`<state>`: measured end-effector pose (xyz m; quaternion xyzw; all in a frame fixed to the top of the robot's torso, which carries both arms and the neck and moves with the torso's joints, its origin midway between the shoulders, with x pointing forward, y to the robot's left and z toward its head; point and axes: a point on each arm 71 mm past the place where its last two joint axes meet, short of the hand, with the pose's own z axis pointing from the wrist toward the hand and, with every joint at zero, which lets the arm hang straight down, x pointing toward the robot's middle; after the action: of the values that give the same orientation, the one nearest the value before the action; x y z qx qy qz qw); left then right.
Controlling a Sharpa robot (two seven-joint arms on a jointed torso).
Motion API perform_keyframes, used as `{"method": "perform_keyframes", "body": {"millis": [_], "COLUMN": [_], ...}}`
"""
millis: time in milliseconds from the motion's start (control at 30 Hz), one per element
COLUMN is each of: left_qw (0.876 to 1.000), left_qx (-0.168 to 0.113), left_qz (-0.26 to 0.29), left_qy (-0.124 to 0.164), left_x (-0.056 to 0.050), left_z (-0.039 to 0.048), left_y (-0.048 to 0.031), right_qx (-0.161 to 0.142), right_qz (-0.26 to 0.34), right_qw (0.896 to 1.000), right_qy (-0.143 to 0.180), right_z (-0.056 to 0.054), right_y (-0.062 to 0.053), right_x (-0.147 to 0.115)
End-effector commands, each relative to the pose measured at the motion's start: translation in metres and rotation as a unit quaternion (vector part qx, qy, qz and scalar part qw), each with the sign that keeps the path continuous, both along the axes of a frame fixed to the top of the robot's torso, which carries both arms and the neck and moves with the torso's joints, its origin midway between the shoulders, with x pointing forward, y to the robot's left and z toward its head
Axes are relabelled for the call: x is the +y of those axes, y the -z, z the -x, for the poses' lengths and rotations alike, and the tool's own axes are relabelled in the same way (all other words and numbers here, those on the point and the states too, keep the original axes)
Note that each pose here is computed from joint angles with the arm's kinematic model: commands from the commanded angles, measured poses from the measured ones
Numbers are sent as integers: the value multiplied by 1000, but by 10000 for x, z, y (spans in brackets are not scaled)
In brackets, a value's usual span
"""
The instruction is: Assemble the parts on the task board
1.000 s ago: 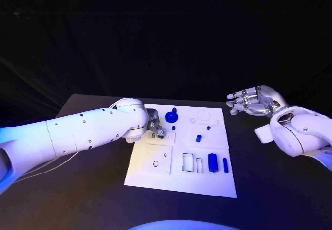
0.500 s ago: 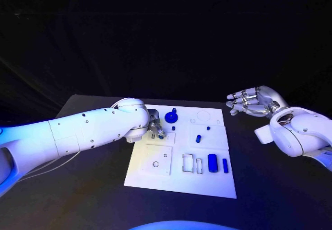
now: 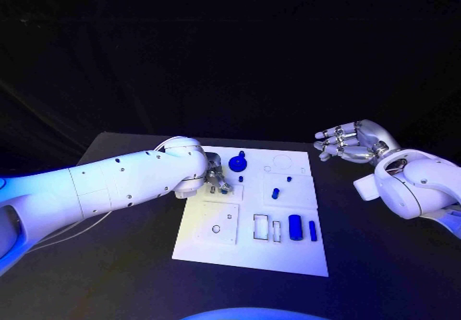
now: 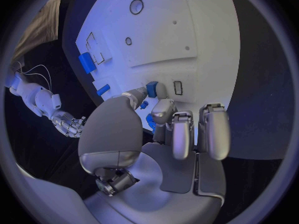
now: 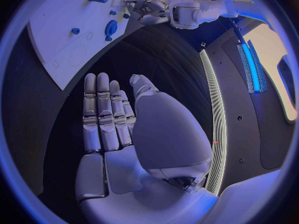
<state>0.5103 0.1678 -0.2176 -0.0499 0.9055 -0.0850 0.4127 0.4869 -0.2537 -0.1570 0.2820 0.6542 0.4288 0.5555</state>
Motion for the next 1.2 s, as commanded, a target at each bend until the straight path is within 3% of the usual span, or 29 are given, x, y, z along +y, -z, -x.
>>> {"method": "perform_keyframes", "body": {"millis": [33, 400, 767, 1033, 1200], "left_qw": [1000, 1000, 999, 998, 998], "left_qx": [9, 3, -11, -24, -32], "left_qz": [-11, 4, 32, 47, 38], "left_qy": [8, 1, -12, -21, -30], "left_x": [-5, -8, -11, 34, 160], "left_z": [16, 18, 9, -18, -127], "left_y": [22, -2, -96, -230, -388], "right_qx": [-2, -1, 2, 5, 6], "right_qz": [2, 2, 1, -1, -2], "right_qw": [1000, 1000, 1000, 1000, 1000], "right_qy": [-9, -8, -7, -8, -8], "right_z": [7, 2, -7, -14, -12], "right_y": [-1, 2, 35, 66, 72], "right_x": [15, 9, -5, -15, -14]}}
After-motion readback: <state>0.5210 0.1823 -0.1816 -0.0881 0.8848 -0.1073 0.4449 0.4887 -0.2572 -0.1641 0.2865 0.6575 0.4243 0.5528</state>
